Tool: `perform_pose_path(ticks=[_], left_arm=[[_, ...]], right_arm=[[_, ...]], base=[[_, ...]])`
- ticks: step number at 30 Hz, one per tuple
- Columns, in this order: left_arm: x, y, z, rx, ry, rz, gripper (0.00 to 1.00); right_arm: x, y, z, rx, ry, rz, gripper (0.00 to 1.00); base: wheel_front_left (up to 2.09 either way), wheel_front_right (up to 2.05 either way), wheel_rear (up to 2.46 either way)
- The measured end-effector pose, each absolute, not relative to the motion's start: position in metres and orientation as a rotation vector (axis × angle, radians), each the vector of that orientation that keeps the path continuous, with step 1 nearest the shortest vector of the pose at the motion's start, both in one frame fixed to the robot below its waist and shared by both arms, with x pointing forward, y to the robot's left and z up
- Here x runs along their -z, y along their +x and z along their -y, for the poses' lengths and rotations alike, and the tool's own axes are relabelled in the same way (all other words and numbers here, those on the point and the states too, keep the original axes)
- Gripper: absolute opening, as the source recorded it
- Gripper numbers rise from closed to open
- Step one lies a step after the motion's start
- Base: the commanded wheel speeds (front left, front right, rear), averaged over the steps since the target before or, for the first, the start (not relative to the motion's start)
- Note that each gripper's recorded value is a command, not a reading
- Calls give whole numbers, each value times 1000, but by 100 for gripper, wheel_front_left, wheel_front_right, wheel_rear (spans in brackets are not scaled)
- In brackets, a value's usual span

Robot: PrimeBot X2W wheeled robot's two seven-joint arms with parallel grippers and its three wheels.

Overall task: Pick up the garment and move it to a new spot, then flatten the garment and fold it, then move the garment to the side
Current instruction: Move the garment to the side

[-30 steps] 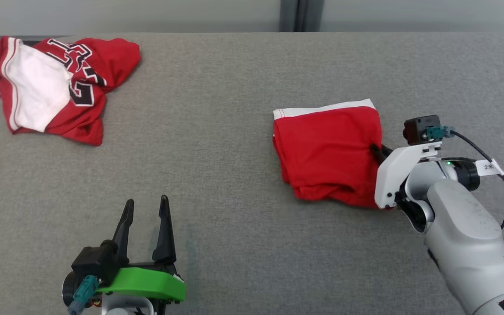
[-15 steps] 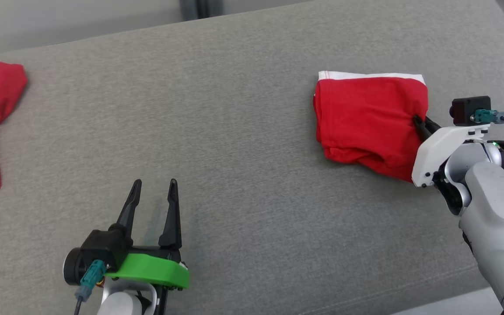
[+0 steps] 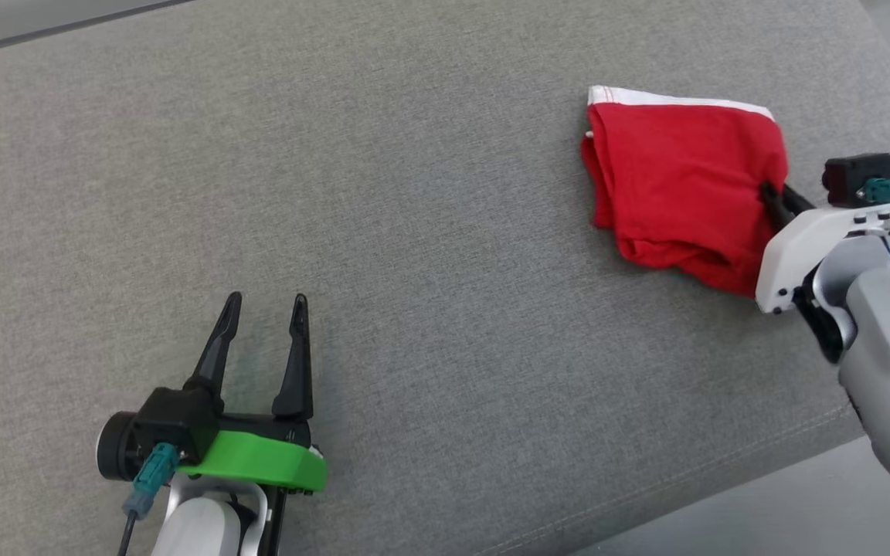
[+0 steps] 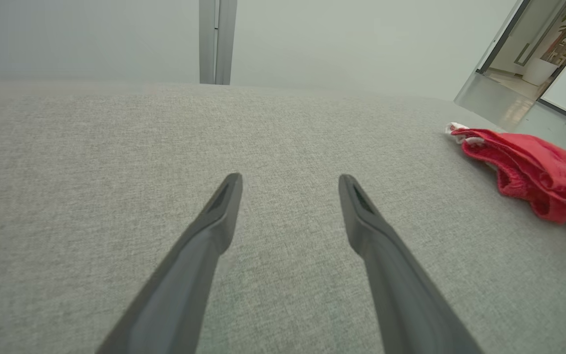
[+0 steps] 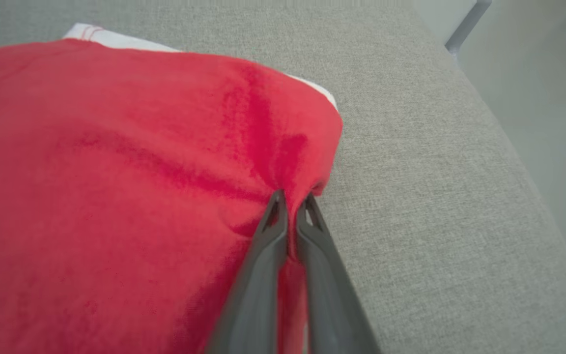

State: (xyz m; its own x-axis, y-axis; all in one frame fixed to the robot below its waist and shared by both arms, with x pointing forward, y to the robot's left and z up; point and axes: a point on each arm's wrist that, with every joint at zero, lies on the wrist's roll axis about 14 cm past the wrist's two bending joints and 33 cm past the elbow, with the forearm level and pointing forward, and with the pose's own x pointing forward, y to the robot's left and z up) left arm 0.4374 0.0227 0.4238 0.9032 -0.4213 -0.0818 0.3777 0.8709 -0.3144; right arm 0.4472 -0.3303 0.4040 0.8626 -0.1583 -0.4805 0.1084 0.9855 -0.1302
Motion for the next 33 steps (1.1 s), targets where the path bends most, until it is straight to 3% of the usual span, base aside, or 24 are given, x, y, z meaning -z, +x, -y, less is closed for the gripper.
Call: perform_pose_path(ticks=[11,19,20,22,23,33], left_arm=[[-427,447,-53,357,-263,-115,100],[-414,448,-69,319,-246,-144,100],[-412,448,-71,315,-243,-150,100],[-409,448,-72,311,-242,-157,100],[-407,448,-73,307,-241,-162,100],[-414,448,-69,314,-247,-151,100]], right_arm=[[-441,505,380,180,-296,-474,0],[-439,522,410,219,-405,-507,0],[-440,524,412,222,-411,-498,22],[-442,527,417,233,-415,-476,45],[-443,529,419,240,-411,-465,100],[-453,527,411,243,-392,-408,100]], base=[[0,0,0],[0,0,0],[0,0,0],[0,0,0],[0,0,0],[0,0,0]])
